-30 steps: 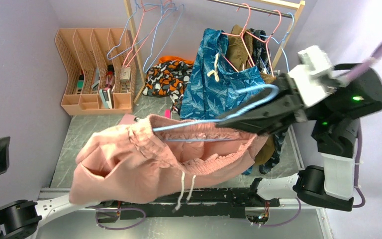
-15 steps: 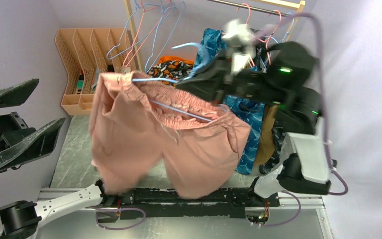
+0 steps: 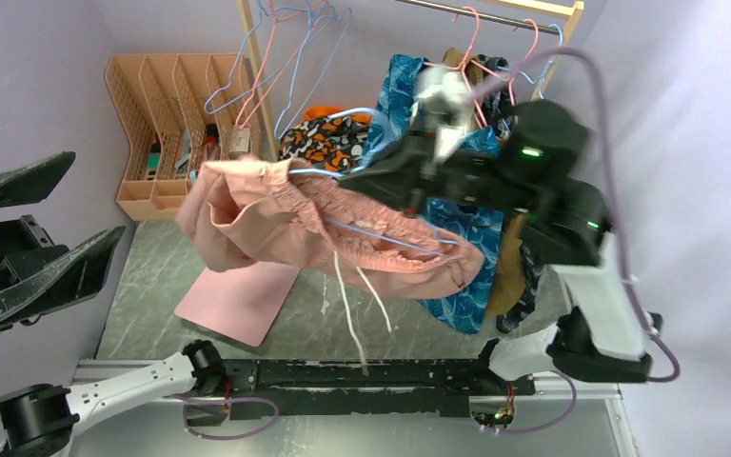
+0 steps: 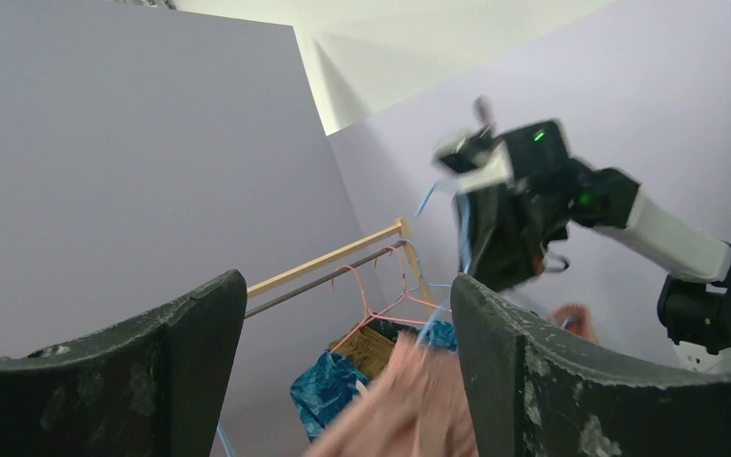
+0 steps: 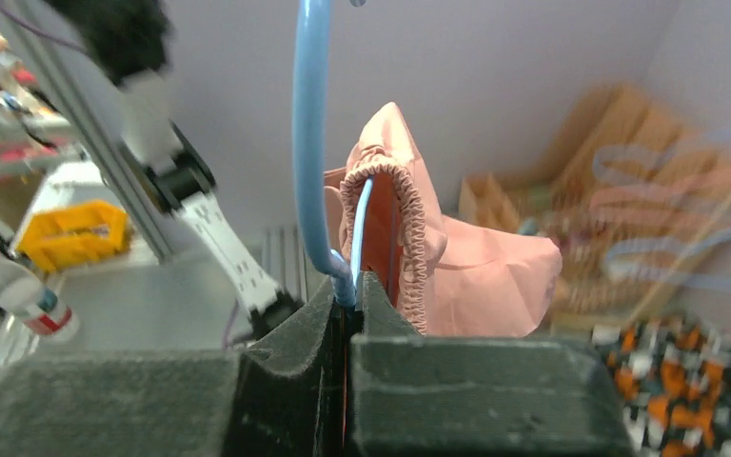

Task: Place the shorts on the hanger
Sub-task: Adjust the shorts on the hanger.

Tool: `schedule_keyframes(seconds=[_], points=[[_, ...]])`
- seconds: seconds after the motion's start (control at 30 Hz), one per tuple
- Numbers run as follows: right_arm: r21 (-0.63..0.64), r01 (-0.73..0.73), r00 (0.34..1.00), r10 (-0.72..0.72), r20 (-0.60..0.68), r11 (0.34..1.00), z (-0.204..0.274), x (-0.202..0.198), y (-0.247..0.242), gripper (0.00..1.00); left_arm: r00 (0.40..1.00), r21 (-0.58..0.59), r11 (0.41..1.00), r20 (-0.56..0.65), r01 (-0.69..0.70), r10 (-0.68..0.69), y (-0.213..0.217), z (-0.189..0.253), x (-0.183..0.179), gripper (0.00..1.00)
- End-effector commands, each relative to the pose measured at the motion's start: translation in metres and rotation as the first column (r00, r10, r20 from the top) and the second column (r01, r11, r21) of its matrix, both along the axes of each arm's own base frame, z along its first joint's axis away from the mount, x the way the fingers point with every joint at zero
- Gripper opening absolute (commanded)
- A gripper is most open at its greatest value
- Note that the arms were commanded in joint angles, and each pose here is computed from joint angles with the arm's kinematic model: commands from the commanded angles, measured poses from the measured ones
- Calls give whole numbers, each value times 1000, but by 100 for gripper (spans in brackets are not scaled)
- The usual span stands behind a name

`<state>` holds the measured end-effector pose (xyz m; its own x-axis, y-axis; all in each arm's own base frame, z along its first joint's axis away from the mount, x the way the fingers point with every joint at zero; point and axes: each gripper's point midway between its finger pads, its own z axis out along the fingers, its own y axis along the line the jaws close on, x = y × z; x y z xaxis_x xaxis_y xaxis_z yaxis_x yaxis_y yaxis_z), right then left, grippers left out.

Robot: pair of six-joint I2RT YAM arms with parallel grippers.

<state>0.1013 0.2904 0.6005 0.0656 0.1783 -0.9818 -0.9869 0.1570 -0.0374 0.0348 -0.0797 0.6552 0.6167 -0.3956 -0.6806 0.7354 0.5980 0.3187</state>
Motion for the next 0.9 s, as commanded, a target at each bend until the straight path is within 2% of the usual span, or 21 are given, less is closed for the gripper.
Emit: schedule_keyframes(seconds=[0.0, 0.07, 0.17, 0.27, 0.37, 0.6, 0.67, 0.77, 0.87], points=[[-143, 86, 992, -98, -79, 986, -38, 27, 13, 0, 1000, -16, 999, -5, -29, 29, 9, -1, 1, 82], [-77, 70, 996, -74, -49, 995, -10, 15, 1, 0, 999, -4, 999, -6, -33, 33, 4, -3, 4, 83], [130, -30, 997, 21, 68, 991, 61, -28, -35, 0, 999, 22, 999, -8, -33, 33, -5, -5, 9, 83], [224, -113, 986, 81, 149, 968, 90, -55, -56, 0, 1000, 44, 999, -8, -24, 24, -15, -4, 13, 83], [178, -96, 990, 76, 118, 979, 74, -44, -42, 0, 1000, 58, 998, -9, -18, 19, -22, -4, 16, 83], [-47, 51, 998, -52, -35, 998, -7, 13, 5, 0, 999, 91, 996, -39, -9, 13, -37, -15, 25, 82], [-104, 94, 993, -101, -63, 990, -25, 24, 8, 0, 999, 91, 996, -41, -14, 18, -37, -17, 27, 82], [-127, 168, 981, -179, -80, 978, -33, 37, 3, 0, 999, 89, 996, -45, -23, 27, -38, -21, 30, 82], [-149, 330, 930, -348, -118, 932, -37, 65, -7, 0, 998, 102, 994, -55, -31, 37, -44, -26, 35, 83]])
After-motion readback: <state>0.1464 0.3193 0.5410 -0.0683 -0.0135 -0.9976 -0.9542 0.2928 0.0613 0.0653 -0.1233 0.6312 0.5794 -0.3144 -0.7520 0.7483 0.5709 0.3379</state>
